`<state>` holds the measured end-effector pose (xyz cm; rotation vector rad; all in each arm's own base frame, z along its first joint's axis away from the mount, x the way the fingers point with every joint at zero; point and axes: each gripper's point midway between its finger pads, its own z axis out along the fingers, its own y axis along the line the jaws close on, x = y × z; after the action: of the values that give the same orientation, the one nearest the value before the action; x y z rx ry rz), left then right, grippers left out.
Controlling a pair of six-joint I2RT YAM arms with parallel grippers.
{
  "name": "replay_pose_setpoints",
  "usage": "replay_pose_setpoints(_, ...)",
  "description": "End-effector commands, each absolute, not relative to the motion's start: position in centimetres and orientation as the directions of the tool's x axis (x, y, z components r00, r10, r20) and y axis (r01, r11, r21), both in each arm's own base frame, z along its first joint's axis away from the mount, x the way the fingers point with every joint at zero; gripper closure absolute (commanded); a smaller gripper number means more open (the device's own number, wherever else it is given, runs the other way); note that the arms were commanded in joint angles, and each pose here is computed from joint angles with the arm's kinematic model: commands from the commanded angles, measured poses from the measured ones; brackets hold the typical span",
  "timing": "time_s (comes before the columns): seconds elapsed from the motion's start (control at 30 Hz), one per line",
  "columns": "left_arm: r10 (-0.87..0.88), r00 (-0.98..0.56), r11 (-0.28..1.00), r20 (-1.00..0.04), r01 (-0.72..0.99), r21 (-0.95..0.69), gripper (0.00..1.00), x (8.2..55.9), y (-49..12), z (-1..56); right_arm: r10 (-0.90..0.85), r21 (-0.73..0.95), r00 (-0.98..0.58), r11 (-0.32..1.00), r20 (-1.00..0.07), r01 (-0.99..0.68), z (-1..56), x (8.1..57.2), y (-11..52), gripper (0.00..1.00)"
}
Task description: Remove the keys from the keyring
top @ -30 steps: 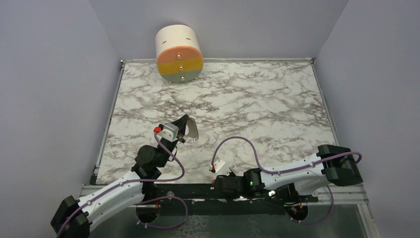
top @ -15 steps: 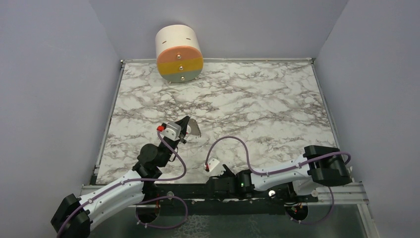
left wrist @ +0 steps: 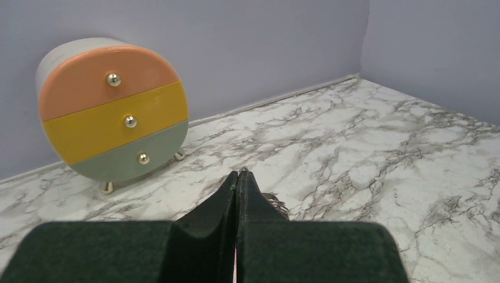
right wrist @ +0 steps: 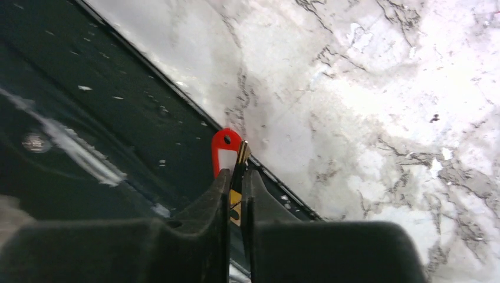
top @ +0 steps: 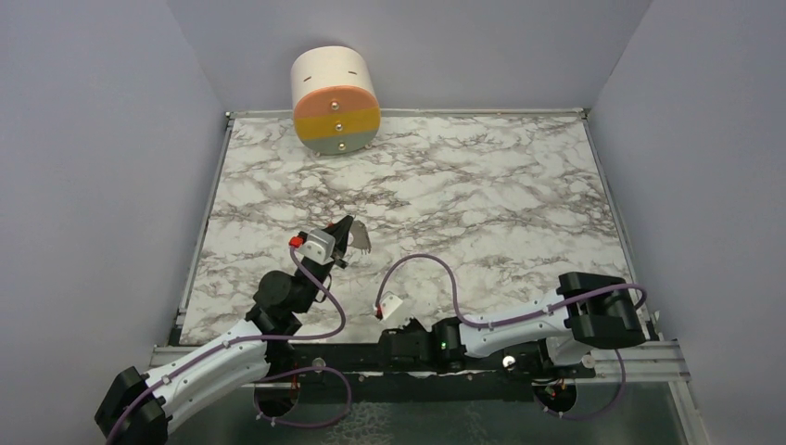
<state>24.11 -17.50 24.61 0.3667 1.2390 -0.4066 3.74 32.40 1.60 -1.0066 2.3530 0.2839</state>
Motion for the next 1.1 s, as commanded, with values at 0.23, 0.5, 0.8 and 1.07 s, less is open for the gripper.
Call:
replay_pose_setpoints(0.23,-0.102,0.299,0.888,-0.949,0.456,0.049,1.00,24.5,-17.0,25.6,-0.573,-0.134,-0.574,0.766,-0.585,-0.629,2.7,5.5,30.4,0.99)
replay_pose_setpoints(0.5,-0.060,0.278,0.892,-0.959,0.446,0.074,1.00,25.3,-17.6,25.1,-0.351,-0.077,-0.596,0.897,-0.723,-0.435,7.3,12.1,29.0,0.99)
replay_pose_setpoints(0.8,-0.004,0.208,0.864,-0.978,0.494,0.102,1.00,26.6,-20.1,24.1,-0.194,0.010,-0.478,0.920,-0.857,-0.392,13.4,22.9,29.3,0.99)
replay_pose_setpoints(1.07,0.019,-0.006,0.798,-1.000,0.602,0.012,1.00,27.3,-24.2,22.5,-0.158,0.033,-0.440,0.917,-0.884,-0.397,14.7,30.6,28.9,0.99)
